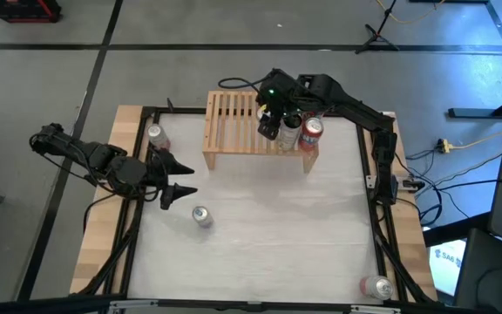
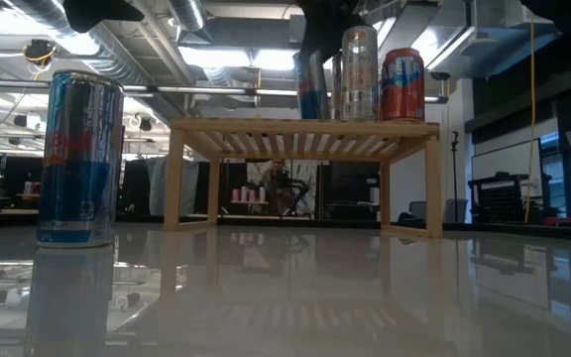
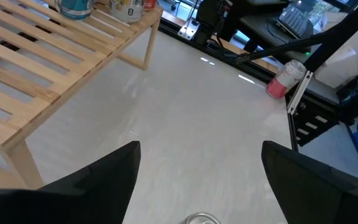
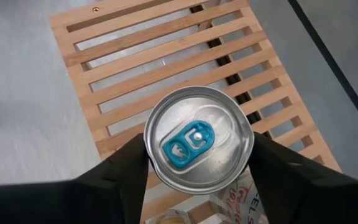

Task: Place canned beverage on shelf
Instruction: Put the bottom blue soda can on the shelf

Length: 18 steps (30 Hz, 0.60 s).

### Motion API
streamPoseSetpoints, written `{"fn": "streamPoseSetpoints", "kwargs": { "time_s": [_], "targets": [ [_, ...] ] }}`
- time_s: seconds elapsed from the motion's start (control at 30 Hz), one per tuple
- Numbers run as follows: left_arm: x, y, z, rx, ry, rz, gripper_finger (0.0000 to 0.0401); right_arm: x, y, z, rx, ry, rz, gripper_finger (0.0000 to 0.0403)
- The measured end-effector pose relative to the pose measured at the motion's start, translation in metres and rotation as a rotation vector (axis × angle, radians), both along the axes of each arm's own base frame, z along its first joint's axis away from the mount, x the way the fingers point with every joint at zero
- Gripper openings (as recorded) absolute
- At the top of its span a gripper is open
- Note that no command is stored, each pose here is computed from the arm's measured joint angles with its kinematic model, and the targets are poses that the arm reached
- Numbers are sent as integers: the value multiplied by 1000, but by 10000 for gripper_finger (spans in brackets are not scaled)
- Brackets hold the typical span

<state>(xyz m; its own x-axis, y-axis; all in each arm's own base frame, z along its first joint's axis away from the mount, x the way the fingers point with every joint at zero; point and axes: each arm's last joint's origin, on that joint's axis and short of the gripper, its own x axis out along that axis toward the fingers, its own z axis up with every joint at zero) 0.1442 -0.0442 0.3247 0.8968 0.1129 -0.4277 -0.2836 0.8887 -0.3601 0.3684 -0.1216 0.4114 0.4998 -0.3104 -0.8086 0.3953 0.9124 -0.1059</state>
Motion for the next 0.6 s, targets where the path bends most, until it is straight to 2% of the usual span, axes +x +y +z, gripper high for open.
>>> {"fn": "streamPoseSetpoints", "kwargs": {
  "time_s": [0.37,0.6],
  "targets": [
    [0,0,0,0,0,0,324,3,1,1,22,-30,82,214],
    [0,0,0,-2,0,1,324,3,-2,2,-10,-33,124,218]
  ]
}}
